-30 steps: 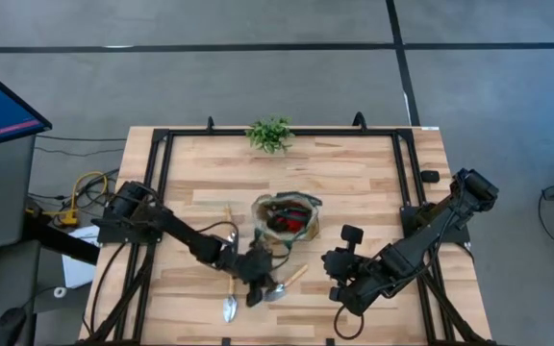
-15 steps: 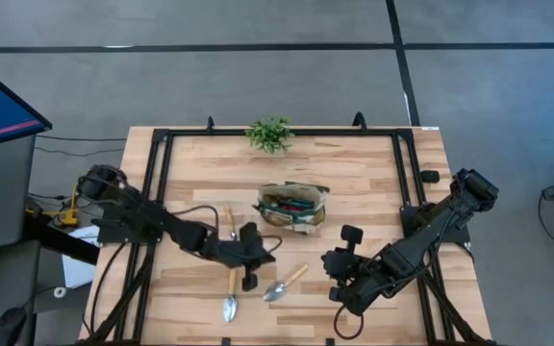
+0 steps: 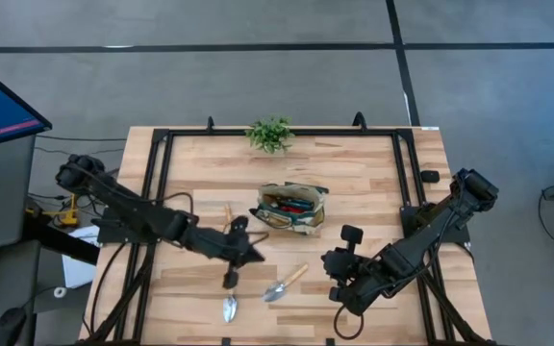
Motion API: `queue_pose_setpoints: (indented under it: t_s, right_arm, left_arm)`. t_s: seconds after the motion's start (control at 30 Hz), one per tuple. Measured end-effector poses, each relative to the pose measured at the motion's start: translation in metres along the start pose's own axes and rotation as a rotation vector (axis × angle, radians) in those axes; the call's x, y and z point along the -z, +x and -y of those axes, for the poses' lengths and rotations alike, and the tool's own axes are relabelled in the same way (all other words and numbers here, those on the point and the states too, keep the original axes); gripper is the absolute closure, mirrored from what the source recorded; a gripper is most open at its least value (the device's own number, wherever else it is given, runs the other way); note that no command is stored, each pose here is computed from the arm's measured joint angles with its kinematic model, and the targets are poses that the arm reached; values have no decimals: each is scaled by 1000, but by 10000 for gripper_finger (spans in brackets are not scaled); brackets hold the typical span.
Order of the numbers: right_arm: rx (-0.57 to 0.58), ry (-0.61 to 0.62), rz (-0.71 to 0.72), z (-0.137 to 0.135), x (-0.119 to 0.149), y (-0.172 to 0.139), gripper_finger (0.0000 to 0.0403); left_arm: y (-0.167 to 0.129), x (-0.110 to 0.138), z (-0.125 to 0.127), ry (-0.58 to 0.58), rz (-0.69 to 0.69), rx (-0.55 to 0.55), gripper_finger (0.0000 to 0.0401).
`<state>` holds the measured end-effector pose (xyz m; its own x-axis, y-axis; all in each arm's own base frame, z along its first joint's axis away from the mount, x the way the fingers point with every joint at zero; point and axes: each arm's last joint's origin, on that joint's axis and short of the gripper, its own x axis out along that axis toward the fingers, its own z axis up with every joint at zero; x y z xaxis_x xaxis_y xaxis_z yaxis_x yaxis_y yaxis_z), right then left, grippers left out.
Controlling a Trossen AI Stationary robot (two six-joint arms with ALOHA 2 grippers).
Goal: Pick & Place Garden tools in Gardening bag
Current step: Put the right trowel into the gardening bag
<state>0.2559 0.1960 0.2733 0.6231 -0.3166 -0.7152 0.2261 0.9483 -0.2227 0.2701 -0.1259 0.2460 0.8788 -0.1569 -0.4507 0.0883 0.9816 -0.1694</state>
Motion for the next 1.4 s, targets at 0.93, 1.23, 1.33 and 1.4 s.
queue_pose_setpoints:
  t_s: [0.93, 1.23, 1.33, 1.4]
  right_arm:
    - [-40, 19, 11, -14, -1, 14, 403]
    - [5, -25, -35, -24, 6, 37, 403]
    - [-3, -19, -25, -25, 5, 35, 403]
    - [-2, -20, -25, -25, 5, 35, 403]
  left_arm:
    - [84, 108, 68, -166, -133, -72, 400]
    - [96, 102, 65, -214, -122, -62, 400]
    - [103, 107, 60, -257, -145, -62, 400]
    - [107, 113, 56, -261, -168, -71, 400]
